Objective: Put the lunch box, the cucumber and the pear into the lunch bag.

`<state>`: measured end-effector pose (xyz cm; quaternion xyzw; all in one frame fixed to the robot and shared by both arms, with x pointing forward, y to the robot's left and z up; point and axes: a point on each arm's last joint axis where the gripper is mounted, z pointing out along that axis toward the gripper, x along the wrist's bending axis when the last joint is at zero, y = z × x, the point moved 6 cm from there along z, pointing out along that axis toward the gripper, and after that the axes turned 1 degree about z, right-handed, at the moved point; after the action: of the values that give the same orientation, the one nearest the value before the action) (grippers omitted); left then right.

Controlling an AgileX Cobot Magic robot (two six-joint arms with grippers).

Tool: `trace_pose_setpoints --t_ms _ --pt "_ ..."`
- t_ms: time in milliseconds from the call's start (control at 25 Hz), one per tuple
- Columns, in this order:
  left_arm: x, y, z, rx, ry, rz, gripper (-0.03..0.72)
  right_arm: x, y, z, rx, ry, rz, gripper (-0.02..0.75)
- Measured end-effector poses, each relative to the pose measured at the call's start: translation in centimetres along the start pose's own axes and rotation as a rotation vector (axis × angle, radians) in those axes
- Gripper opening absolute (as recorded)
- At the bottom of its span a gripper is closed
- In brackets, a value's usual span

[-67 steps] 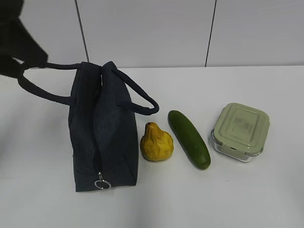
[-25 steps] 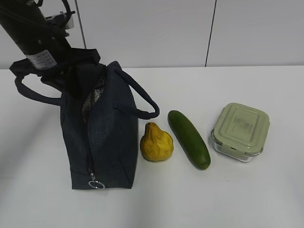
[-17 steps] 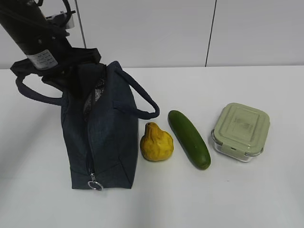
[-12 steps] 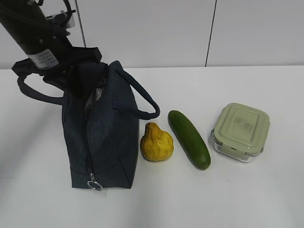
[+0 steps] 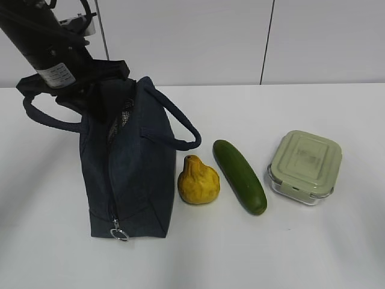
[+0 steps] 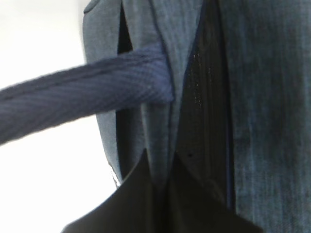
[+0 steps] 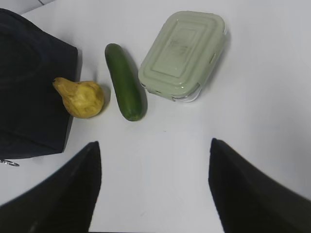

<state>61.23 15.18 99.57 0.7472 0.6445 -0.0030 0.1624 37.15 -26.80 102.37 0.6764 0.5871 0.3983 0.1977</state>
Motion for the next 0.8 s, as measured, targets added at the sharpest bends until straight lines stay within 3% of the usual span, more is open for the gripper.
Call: trace_pose_setpoints --t_ms 440,800 --pt "0.0 0.0 0.1 0.000 0.000 0.000 0.003 0.7 0.6 9.4 0.216 0.133 0.050 0.510" --pt "-0.1 0.0 0.1 0.001 -0.006 -0.003 0.003 -5.1 1.9 15.2 0.221 0.204 0.320 0.510"
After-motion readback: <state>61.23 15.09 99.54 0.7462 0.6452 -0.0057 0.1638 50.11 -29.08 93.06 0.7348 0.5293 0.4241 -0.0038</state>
